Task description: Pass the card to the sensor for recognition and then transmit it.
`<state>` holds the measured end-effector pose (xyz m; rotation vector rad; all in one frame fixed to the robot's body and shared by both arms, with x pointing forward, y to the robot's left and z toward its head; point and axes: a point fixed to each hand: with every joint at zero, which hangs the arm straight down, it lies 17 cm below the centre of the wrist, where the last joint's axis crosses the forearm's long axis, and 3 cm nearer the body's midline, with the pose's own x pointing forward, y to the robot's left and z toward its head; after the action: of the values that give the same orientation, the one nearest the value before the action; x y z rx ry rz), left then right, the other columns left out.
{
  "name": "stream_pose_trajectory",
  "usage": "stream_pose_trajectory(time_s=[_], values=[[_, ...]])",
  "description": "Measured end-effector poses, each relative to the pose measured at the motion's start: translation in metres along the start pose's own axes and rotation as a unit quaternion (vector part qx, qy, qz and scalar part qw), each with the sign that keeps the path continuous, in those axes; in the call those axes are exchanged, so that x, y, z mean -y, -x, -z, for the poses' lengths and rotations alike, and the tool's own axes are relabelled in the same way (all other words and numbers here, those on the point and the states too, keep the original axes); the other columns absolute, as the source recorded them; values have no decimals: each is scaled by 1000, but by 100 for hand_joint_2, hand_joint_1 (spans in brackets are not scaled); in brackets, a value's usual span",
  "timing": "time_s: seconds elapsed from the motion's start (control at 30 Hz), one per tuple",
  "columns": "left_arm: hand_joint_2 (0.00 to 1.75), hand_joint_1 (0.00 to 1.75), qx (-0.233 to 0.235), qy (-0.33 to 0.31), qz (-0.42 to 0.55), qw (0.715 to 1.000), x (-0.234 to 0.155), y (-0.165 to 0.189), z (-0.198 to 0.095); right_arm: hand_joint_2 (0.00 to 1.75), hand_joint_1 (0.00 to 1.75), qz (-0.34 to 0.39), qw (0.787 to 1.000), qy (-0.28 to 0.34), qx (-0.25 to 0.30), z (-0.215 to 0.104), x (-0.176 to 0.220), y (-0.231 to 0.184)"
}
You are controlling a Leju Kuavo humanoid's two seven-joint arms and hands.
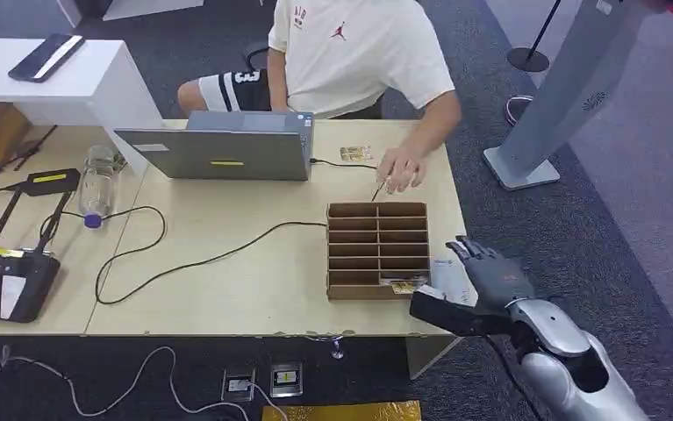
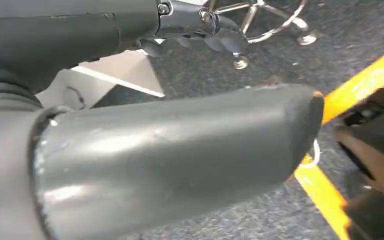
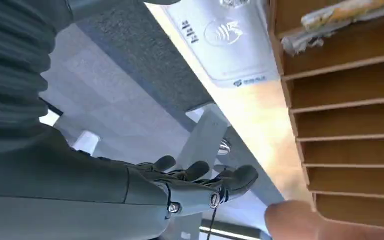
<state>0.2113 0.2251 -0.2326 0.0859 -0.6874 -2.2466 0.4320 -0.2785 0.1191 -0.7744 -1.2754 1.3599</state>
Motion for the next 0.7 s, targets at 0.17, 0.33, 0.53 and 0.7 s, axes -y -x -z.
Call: stream_pose_trajectory(time_s=[0.17,0.33,0.53,0.7], values=[[0,0,-9,0,-2,1000,-1,-7,4,175,0,3,1000,-13,16,-1,-9,-9],[0,0,-6,-5,-3,1000,-2,-12,6,175,0,2,1000,-18,23,-2,-14,-14],[0,0,-4,-5,-4,1000,-2,-15,7,175,0,1,999,-22,29,-3,-18,-19],[0,0,-3,-10,-7,1000,-5,-17,8,175,0,-1,999,11,39,-1,-8,-26]])
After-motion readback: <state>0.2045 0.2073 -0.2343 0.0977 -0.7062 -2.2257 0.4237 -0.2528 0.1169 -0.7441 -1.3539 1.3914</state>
